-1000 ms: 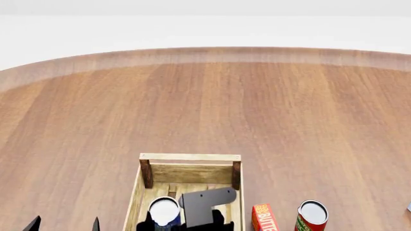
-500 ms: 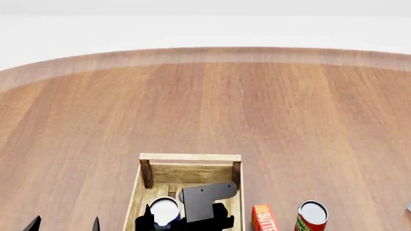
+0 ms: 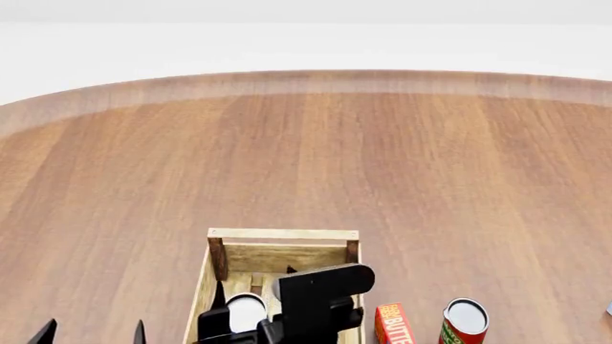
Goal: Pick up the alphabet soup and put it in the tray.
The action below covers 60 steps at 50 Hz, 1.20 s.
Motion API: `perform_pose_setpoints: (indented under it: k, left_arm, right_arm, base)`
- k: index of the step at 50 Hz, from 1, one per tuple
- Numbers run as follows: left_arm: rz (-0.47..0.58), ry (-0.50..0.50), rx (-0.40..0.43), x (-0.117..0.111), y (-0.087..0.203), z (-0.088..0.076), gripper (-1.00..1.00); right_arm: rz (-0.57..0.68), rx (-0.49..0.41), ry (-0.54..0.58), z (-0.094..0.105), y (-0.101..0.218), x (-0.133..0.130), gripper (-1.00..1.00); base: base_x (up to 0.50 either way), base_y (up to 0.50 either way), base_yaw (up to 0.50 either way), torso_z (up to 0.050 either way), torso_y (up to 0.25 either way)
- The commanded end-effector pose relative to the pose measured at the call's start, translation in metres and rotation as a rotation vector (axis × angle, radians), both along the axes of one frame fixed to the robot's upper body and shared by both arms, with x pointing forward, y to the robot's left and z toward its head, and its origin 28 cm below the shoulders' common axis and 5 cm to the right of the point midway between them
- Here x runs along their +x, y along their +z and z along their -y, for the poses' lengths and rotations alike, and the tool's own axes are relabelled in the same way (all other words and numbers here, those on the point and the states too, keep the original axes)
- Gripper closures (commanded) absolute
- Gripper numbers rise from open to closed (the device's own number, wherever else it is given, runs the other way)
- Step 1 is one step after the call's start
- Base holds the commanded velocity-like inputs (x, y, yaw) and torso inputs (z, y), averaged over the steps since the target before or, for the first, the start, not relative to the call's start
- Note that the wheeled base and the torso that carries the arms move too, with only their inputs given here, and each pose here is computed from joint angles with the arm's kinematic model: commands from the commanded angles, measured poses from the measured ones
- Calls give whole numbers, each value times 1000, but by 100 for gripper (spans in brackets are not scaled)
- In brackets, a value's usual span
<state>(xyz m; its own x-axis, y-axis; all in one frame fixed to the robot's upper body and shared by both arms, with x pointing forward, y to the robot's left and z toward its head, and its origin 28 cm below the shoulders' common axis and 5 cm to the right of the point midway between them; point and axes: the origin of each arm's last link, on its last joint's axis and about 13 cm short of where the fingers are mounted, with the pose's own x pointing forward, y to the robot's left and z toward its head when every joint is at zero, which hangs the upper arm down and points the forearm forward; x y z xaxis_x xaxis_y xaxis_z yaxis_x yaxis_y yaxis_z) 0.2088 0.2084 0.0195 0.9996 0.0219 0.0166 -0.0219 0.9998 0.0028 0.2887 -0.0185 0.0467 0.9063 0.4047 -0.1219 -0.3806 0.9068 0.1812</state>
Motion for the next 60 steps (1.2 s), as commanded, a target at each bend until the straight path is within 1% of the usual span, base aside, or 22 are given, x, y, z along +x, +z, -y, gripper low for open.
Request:
perform_pose_setpoints:
  k: [1,3,10,11,13,20,24,27,41,48,60]
  left_arm:
    - [11,-1,-9,-2,5,0,-100]
    - [12,-2,-10,-2,6,0,-100]
    - [27,-1,-21,-3,13,-2,-100]
    - [30,-2,-23,-4,14,-2,-100]
    - [32,-4,-23,-4,15,-1,-100]
    - [51,-8,-32,-7,24,-2,-100]
    - [65,-11,-37,-10,28,-2,-100]
    - [76,-12,-42,-11,32,-2,-100]
    - [123,-17,-57,-20,49,-3,-100]
    - [144,-19,-59,-23,55,-2,-100]
    - [183,-29,-81,-32,70,-3,-100]
  right_arm:
    - [115,31,-56,9,19,-22,-100]
    - [153,35,-53,10,23,-24,-100]
    - [181,50,-88,16,34,-36,-100]
    - [195,34,-94,17,35,-39,-100]
    - [200,50,-100,18,37,-40,-100]
    - [232,57,-108,21,46,-48,-100]
    - [263,35,-107,23,50,-53,-100]
    - [277,53,-118,24,56,-56,-100]
    - [359,70,-123,26,77,-73,-100]
    - [400,64,-131,28,87,-82,-100]
    - [456,69,-118,27,104,-98,-100]
  base:
    - [0,0,0,0,0]
    - [0,0,0,0,0]
    - [0,0,0,0,0]
    - [0,0,0,0,0]
    - [0,0,0,0,0]
    - [0,0,0,0,0]
    - [0,0,0,0,0]
    - [0,0,0,0,0]
    - [0,0,0,0,0]
    - [0,0,0,0,0]
    - [0,0,0,0,0]
